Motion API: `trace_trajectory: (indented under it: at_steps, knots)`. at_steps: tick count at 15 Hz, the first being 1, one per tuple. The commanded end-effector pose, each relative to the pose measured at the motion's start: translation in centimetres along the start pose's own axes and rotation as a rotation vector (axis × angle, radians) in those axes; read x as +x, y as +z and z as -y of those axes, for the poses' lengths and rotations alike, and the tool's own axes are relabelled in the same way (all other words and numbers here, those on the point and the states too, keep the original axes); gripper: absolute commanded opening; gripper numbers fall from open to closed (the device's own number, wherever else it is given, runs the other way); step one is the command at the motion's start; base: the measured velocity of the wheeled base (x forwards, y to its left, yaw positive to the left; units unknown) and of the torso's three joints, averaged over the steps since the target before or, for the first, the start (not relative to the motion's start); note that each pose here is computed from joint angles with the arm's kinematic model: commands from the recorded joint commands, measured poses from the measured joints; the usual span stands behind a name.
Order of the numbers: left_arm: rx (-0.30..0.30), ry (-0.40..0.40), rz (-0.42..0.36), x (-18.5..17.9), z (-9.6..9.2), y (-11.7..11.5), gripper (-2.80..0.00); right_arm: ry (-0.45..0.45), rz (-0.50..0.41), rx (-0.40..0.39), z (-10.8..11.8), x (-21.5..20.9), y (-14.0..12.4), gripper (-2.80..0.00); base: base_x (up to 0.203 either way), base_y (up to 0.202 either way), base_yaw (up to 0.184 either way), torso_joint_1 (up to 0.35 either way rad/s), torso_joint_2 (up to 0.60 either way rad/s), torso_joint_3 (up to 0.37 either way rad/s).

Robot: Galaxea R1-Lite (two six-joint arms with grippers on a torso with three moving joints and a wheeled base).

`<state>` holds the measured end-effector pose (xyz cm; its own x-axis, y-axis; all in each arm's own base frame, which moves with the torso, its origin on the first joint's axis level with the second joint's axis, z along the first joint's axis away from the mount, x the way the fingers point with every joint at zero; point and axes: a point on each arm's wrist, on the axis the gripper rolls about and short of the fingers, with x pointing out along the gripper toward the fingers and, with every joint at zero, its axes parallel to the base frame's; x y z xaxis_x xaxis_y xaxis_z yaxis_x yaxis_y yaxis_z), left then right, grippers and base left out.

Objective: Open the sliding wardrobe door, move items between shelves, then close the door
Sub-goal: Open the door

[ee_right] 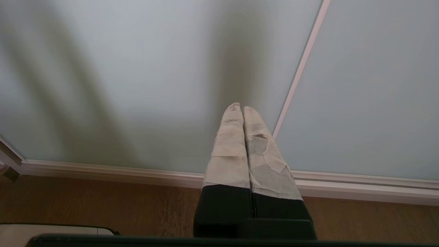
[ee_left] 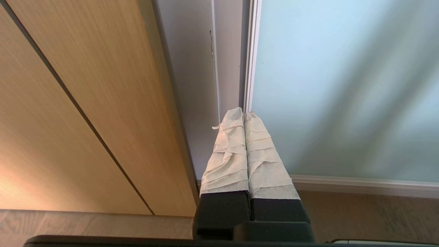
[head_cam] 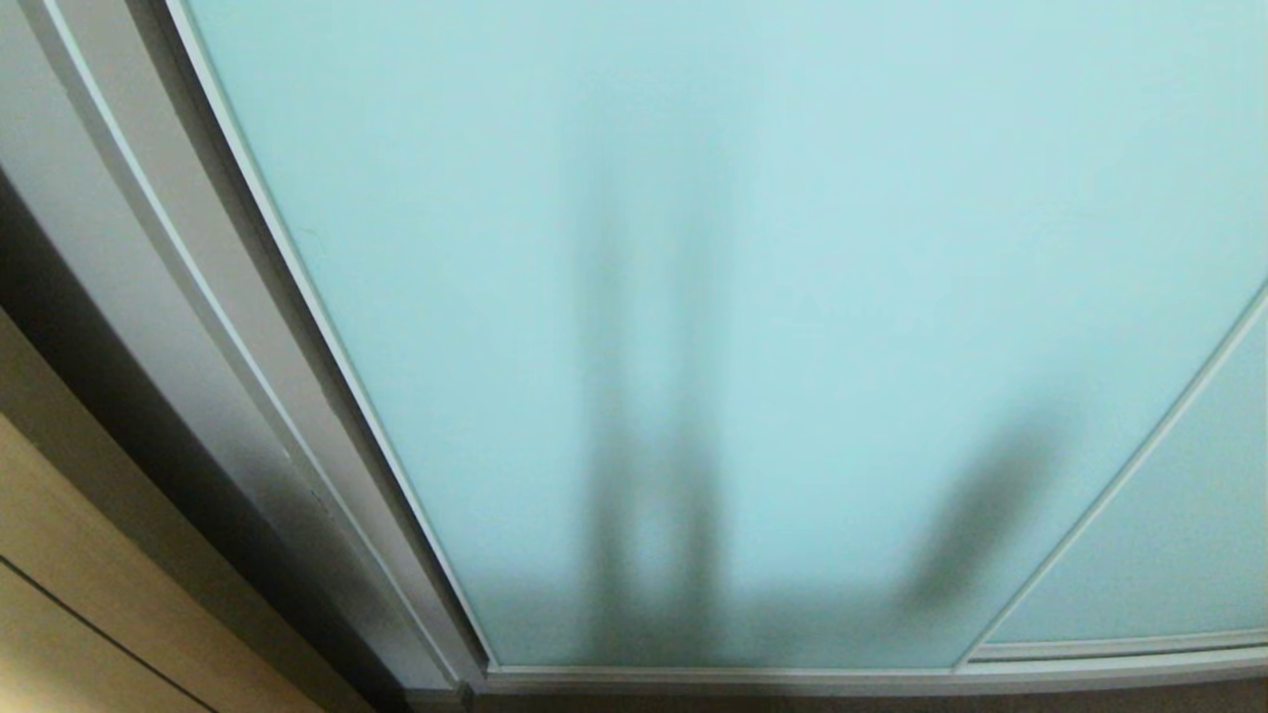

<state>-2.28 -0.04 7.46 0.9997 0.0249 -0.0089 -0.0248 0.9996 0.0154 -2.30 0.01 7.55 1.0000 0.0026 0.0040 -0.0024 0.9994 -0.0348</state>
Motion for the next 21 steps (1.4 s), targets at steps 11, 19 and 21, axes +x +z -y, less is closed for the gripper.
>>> trace_trajectory:
  at_steps: [11,19,21]
  knots:
    - [0.0,0.001,-0.003,0.02,0.0,-0.04,-2.8,0.002,-0.001,0.0,0.0,0.01,0.01,-2.8,0.0,0.0,0.0,0.0,0.0,0.0]
    - [0.032,-0.002,-0.008,0.03,0.01,-0.07,-2.8,0.001,-0.001,0.0,0.0,0.01,0.01,-2.8,0.0,0.0,0.0,0.0,0.0,0.0]
    - [0.037,-0.001,0.01,-0.03,0.0,0.26,-2.8,0.001,-0.001,0.0,0.0,0.01,0.01,-2.8,0.0,0.0,0.0,0.0,0.0,0.0]
